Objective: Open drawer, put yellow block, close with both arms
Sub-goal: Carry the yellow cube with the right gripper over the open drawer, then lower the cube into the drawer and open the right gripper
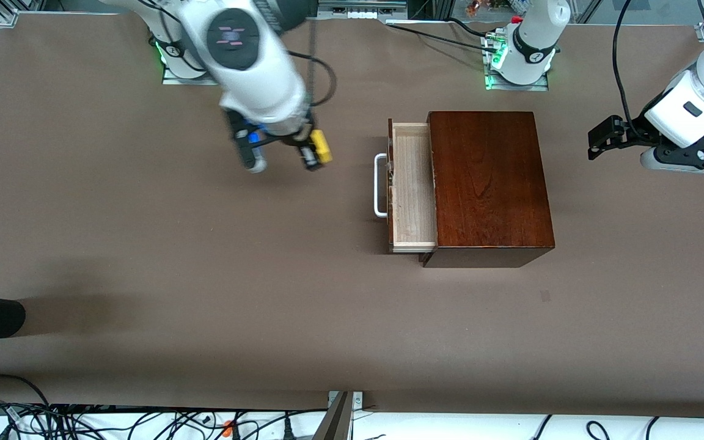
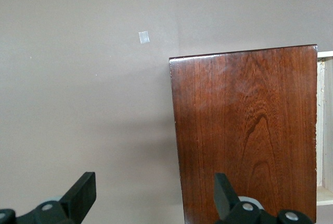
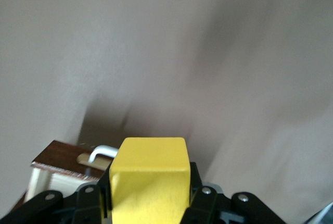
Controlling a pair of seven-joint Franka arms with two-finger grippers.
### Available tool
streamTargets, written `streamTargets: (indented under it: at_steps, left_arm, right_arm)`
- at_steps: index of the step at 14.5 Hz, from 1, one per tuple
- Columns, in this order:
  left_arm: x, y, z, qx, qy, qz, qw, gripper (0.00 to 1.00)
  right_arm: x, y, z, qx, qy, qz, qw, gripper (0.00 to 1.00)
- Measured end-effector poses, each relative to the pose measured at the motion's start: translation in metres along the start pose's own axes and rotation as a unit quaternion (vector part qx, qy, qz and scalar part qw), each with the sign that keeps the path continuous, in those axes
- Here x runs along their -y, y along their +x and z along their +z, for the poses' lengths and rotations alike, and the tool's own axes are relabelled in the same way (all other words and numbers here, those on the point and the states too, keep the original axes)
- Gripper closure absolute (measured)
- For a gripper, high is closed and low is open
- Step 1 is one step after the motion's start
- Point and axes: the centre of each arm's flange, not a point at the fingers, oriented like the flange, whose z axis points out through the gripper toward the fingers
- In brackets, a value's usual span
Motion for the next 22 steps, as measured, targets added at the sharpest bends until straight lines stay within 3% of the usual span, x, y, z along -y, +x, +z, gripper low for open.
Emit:
streamTargets:
  at_steps: [5,8,15,22]
  left_arm:
    - [0.001,0.0,0.001,0.001,0.0,-0.001,1.0,0.0]
    - [0.002,0.0,0.001,0.001,0.0,0.0,1.0,0.0]
    - [0.01,0.0,0.002,0.005,0.0,0.003,1.0,0.0]
    - [0.01,0.0,0.002,0.006,0.0,0.007,1.0,0.0]
  right_arm:
    - [0.022,-0.075,0.06,0.015,0.028,0.144,0.989,0.44]
    - [0.028,-0.097,0.096,0.027,0.042,0.189,0.981,0.44]
    - [0.034,-0.124,0.137,0.059,0.078,0.206,0.974,0.44]
    - [0.031,-0.135,0.2,0.044,0.068,0.189,0.979,0.44]
